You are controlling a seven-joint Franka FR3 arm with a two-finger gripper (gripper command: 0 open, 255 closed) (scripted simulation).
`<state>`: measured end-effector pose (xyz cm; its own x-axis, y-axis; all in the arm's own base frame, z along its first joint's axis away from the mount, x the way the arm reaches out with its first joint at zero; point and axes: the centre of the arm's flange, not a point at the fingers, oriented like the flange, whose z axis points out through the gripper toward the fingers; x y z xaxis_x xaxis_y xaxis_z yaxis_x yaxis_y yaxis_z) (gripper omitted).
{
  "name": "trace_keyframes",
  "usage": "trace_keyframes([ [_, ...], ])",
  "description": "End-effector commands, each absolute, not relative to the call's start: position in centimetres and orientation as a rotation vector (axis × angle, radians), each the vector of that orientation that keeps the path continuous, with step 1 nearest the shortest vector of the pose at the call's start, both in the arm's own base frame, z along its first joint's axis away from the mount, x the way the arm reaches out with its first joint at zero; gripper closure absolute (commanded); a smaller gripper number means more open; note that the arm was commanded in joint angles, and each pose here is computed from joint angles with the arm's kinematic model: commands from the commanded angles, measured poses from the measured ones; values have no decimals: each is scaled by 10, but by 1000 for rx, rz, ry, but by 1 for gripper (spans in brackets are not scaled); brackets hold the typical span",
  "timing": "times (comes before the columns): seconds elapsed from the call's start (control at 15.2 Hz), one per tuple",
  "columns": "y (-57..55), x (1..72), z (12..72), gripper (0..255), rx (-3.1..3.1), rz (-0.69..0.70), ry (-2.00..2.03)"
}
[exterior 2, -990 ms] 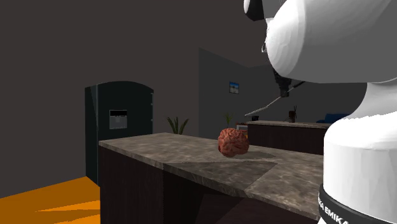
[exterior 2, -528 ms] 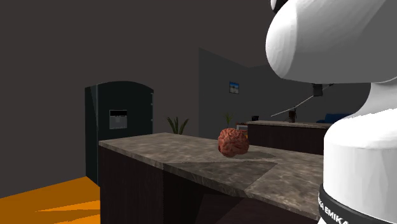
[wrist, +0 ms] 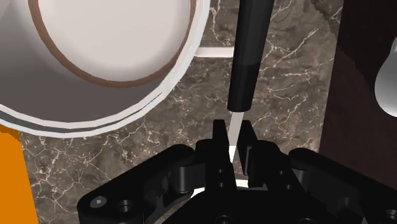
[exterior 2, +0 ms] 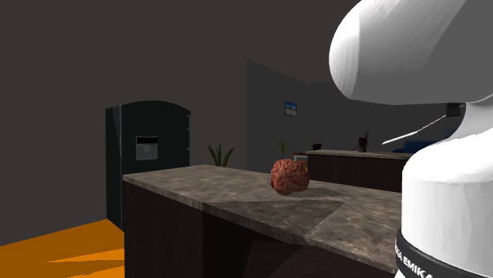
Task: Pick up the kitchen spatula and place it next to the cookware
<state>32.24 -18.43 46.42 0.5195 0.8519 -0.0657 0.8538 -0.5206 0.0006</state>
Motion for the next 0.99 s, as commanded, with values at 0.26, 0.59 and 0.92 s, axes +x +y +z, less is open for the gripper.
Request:
trace_keyframes([
  [0.26, -260, 301, 464, 255, 2708, -90, 1523],
  [0.59, -323, 282, 464, 255, 2708, -90, 1523],
  [0.92, -386, 262, 464, 255, 2708, -90, 1523],
])
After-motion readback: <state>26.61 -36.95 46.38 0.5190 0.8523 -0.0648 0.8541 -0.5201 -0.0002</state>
